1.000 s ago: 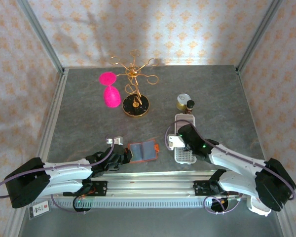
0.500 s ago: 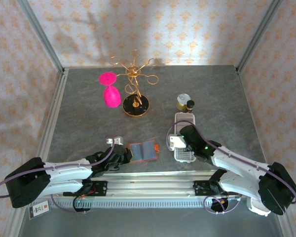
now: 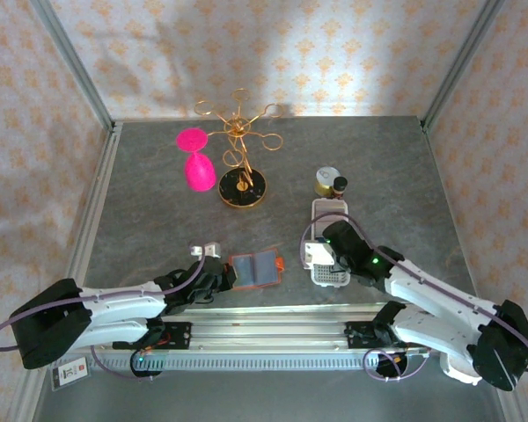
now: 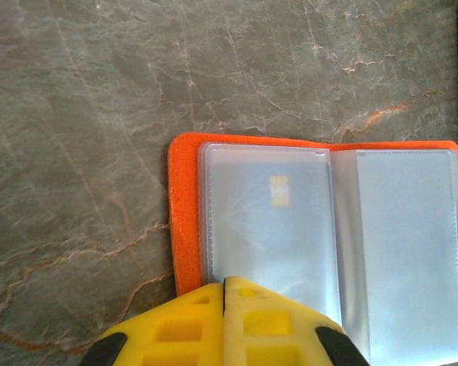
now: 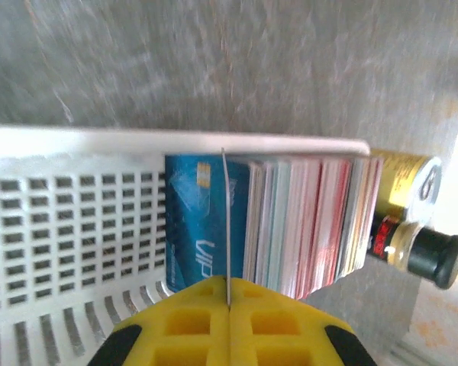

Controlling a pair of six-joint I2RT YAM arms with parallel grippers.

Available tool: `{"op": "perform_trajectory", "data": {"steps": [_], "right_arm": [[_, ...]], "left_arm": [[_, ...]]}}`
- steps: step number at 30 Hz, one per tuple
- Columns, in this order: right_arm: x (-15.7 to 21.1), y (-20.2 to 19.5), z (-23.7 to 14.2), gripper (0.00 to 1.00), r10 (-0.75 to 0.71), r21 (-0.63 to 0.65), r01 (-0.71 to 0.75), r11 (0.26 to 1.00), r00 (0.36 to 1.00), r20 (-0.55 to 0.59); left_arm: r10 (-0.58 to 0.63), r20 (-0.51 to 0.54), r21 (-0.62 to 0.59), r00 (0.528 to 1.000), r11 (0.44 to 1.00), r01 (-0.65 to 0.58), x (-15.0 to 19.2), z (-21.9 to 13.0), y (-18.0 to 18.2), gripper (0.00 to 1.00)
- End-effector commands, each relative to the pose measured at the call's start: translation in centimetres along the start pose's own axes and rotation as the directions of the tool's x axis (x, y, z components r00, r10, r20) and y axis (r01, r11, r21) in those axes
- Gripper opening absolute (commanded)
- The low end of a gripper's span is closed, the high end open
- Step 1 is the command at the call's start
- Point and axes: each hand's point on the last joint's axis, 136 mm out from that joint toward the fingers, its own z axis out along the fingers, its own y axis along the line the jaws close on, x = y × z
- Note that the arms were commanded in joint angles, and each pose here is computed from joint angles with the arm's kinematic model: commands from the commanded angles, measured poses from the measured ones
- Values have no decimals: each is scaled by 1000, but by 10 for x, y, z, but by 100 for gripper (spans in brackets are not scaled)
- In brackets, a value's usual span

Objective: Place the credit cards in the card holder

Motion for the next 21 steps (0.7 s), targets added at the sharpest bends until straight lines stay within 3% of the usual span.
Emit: {"op": "perform_trajectory", "data": {"steps": [1, 4, 7, 9, 12, 15, 17, 21], "right_arm": [[-17, 15, -24, 0, 82, -132, -72, 989, 994, 73], [-39, 6, -43, 0, 164, -161, -138, 977, 974, 159], [-67, -24, -63, 0, 313, -130, -286, 949, 899, 305], [-86, -48, -77, 0, 421, -118, -412, 904, 803, 421], [-108, -75, -99, 0, 568, -184, -580, 793, 596, 567], [-118, -98, -112, 0, 769, -376, -755, 538, 256, 586], [-124, -100, -105, 0, 879, -527, -789, 316, 33, 476], [-154, -72, -78, 0, 971, -743, -669, 24, -162, 178]], "left_arm": [[45, -30, -93, 999, 995, -48, 7, 2, 20, 0], [46, -31, -104, 998, 993, -49, 7, 2, 20, 0], [47, -36, -100, 998, 994, -50, 7, 3, 19, 0], [48, -37, -105, 998, 993, -51, 7, 3, 19, 0], [46, -38, -107, 998, 993, -50, 7, 3, 19, 0], [43, -38, -116, 998, 992, -47, 7, 2, 20, 0], [38, -35, -113, 999, 993, -42, 7, 1, 21, 0], [37, -27, -116, 999, 993, -40, 6, 1, 22, 0]]}}
